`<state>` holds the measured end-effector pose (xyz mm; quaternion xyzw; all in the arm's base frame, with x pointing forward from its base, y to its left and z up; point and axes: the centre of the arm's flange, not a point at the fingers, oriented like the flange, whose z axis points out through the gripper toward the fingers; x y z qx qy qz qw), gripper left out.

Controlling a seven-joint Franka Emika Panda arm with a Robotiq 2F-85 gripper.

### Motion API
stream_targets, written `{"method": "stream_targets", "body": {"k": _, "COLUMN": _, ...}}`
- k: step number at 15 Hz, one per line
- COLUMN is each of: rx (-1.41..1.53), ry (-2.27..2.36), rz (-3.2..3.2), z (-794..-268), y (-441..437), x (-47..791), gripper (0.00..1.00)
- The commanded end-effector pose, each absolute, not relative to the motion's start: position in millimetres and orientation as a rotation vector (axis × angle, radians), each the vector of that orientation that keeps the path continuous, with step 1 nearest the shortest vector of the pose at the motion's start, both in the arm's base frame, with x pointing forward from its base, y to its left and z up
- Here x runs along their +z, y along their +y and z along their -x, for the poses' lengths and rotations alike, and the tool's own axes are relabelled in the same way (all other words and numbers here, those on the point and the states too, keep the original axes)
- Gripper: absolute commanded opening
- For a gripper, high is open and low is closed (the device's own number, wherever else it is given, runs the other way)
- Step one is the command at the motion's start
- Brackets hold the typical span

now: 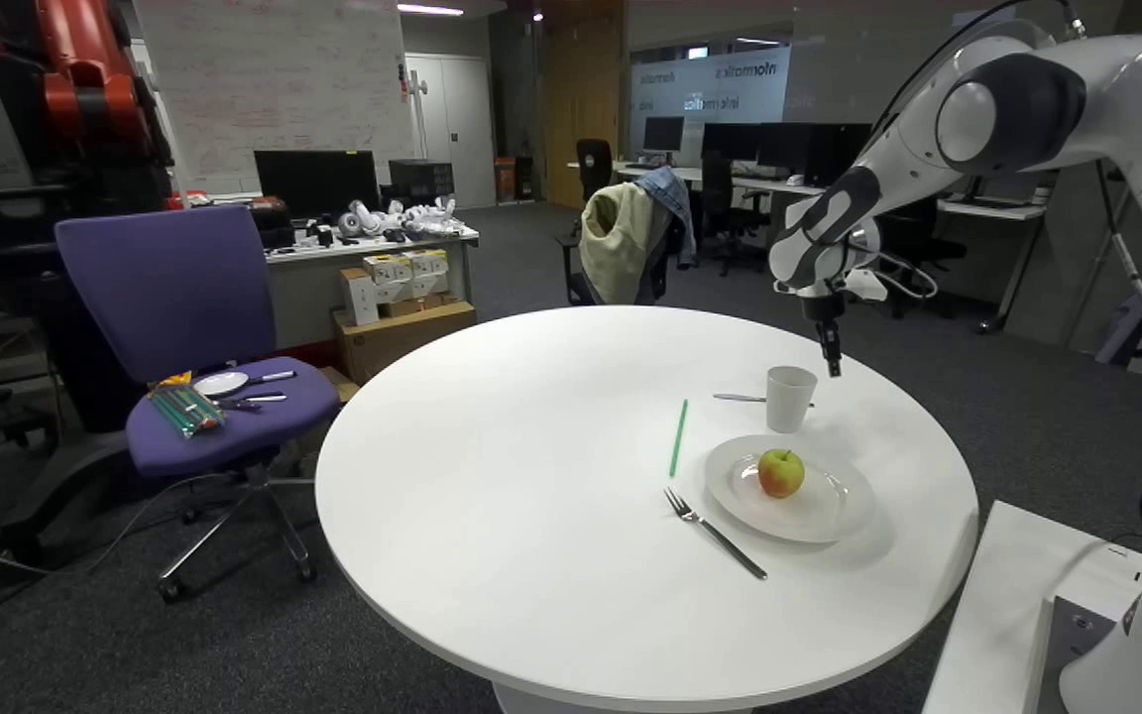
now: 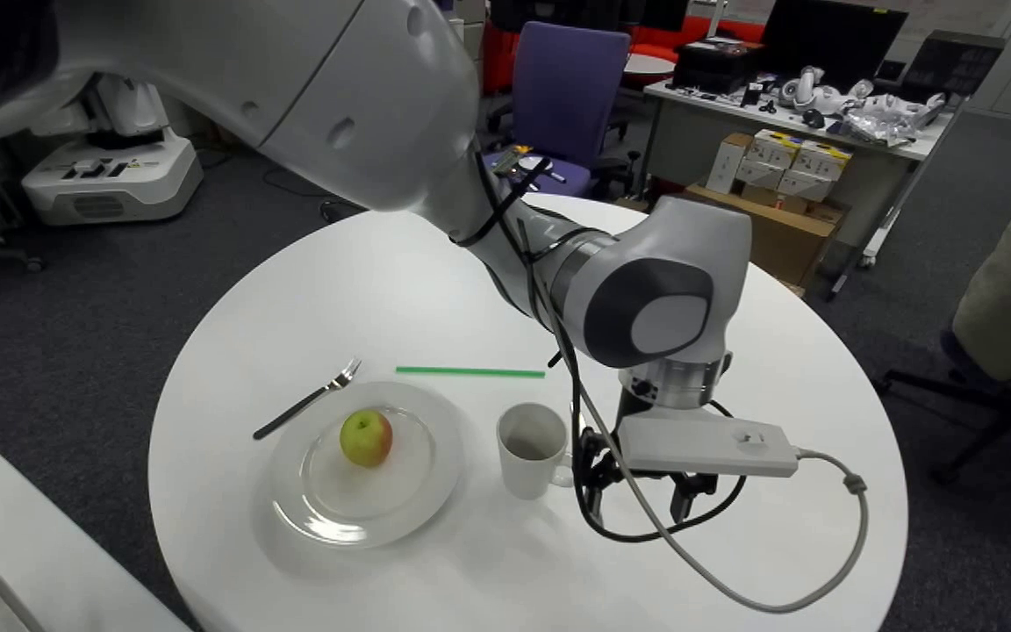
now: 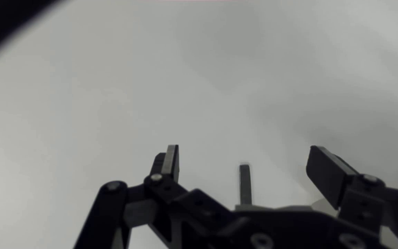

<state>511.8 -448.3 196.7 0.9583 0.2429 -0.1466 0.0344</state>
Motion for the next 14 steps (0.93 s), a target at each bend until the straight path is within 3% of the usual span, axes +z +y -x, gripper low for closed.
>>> {"method": "stream_targets", "body": {"k": 1, "rx": -0.451, "ry": 0.747, "rz": -2.946, "z": -512, "y": -448, "x": 197, "gripper": 1.00}}
{"method": "stream_targets", "body": {"k": 14, "rx": -0.216, "ry": 0.774, "rz": -2.913, "z": -430, "y": -517, "x": 173, "gripper": 1.00}}
